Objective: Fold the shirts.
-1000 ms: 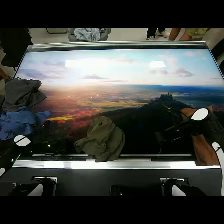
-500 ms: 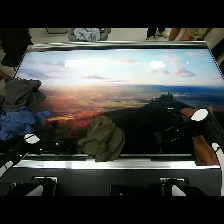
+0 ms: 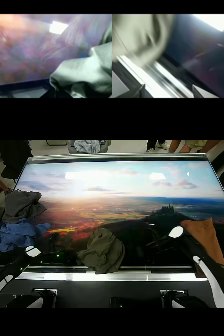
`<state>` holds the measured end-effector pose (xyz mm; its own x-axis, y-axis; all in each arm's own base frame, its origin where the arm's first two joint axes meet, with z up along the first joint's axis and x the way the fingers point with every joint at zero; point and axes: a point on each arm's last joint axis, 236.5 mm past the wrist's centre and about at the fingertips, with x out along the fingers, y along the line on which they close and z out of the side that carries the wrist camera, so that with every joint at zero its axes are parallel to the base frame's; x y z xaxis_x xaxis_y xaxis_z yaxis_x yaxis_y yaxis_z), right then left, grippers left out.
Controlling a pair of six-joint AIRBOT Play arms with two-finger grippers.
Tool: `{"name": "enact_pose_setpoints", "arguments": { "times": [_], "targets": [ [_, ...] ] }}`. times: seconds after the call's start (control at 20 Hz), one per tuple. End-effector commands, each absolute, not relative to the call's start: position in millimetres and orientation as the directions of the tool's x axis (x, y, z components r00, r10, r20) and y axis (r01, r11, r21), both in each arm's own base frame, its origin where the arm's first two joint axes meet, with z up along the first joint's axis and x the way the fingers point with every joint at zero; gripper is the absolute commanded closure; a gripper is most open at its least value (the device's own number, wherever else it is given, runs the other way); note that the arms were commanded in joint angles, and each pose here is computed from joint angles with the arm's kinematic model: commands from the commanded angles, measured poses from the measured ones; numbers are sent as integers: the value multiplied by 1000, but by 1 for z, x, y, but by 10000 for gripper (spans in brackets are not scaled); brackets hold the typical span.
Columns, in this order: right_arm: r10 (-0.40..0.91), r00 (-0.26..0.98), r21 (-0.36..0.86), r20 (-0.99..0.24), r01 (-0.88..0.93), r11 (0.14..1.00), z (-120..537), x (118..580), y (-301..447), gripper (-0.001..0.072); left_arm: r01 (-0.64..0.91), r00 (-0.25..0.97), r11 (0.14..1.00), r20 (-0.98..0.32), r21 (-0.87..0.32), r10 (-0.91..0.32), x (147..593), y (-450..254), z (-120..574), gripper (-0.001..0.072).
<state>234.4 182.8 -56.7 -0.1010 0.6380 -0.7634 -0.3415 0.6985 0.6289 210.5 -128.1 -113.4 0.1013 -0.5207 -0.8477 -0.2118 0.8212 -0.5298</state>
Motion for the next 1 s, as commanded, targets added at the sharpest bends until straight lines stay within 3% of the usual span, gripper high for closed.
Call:
{"name": "enact_pose_setpoints", "arguments": {
  "times": [0.0, 0.25, 0.3, 0.35, 0.4, 0.55, 0.6, 0.7, 0.8, 0.85, 0.95],
  "targets": [
    [738, -63, 728, -672, -241, 642, -71, 248, 240, 13, -184, 136, 817, -838, -546, -529, 214, -130, -101, 682],
    [746, -74, 748, -662, -118, 653, -103, 248, 266, 51, -154, 178, 816, -828, -557, -532, 219, -130, -89, 682],
    [744, -63, 746, -665, -107, 658, -106, 250, 268, 256, -150, 185, 816, -826, -559, -532, 219, -130, -87, 682],
    [743, -50, 743, -668, -100, 662, -107, 253, 268, 616, -144, 193, 816, -824, -560, -532, 221, -130, -85, 682],
    [743, -39, 743, -668, -101, 662, -105, 256, 267, 671, -135, 206, 816, -821, -562, -532, 225, -130, -81, 682],
    [705, -58, 677, -706, -347, 649, -80, 259, 261, 672, -3, 316, 838, -795, -546, -517, 266, -124, -41, 682],
    [666, -50, 611, -744, -453, 649, -65, 265, 253, 673, 45, 389, 853, -778, -519, -494, 290, -115, -14, 682],
    [508, 74, 360, -858, -619, 698, -22, 294, 216, 673, 115, 562, 890, -710, -441, -425, 338, -89, 62, 683],
    [263, 379, -28, -887, -615, 788, 61, 346, 151, 673, 155, 744, 914, -564, -376, -358, 373, -60, 165, 682],
    [138, 560, -234, -817, -540, 809, 126, 368, 114, 673, 167, 819, 925, -474, -342, -323, 381, -47, 221, 682],
    [-19, 823, -499, -568, -326, 803, 265, 373, 57, 673, 188, 938, 948, -240, -256, -251, 370, -27, 349, 682]
  ]
}}
